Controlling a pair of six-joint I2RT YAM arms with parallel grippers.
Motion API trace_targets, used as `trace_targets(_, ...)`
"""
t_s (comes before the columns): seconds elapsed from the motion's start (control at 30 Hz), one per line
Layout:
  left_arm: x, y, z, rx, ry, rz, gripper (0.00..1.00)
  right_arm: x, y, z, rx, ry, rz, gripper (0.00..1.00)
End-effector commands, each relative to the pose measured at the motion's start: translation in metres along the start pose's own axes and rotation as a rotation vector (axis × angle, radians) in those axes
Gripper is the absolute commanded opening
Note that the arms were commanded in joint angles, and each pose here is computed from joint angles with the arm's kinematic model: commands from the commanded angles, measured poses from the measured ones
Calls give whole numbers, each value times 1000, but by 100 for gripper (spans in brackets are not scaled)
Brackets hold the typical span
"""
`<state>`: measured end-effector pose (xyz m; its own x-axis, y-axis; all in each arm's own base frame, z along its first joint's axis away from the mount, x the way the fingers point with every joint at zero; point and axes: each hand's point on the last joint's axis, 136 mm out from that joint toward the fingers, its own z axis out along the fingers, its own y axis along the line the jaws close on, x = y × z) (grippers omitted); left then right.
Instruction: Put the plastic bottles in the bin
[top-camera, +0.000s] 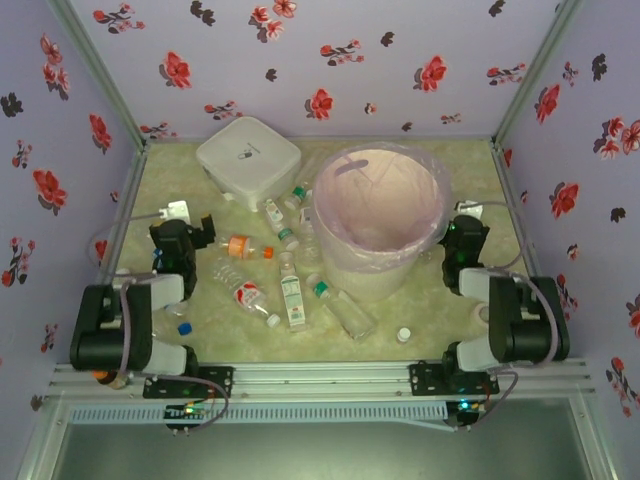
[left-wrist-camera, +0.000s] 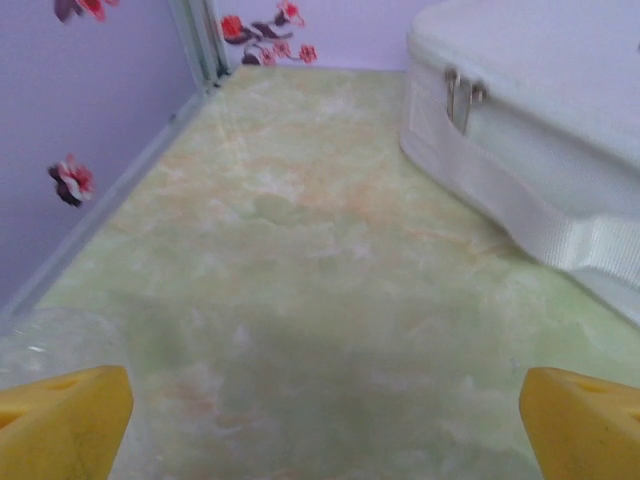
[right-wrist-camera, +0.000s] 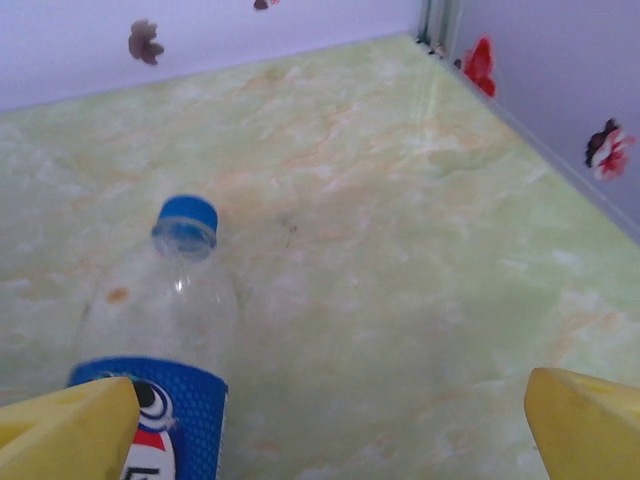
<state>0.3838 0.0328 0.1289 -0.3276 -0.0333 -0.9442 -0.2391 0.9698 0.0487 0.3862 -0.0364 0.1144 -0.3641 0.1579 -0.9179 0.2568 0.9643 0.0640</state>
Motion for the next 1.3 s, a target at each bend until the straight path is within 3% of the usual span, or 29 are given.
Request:
trace_targets(0.0,-38,14,-16,-57,7,-70,100,-20,-14,-18,76,59,74,99)
trace_targets(0.17,-56,10,-39,-31,185,-199,100,-3,-22,-40,98,290,192,99)
trace_targets(0.33,-61,-10,-69,96,304,-291,100,26,3,-44,-31,538,256,99)
trace_targets(0.5,-58,-23,-97,194,359,-367,100,42,32,-25,-165,666,278,99)
trace_targets(0.6,-52,-27,-106,226,379,-390,100,46,48,-9,-231,689,312,99)
trace_targets(0.8,-36,-30,-105,226,426,-405,100,61,50,24,-207,760,302,95)
trace_targets(0.87,-37,-30,-104,228,420,-413,99,62,50,31,-199,762,301,91)
trace_targets(1.03,-40,-31,-103,231,409,-420,99,66,41,38,-150,773,276,67)
trace_targets(1.27,-37,-31,-100,228,416,-423,99,33,25,23,-115,720,236,56)
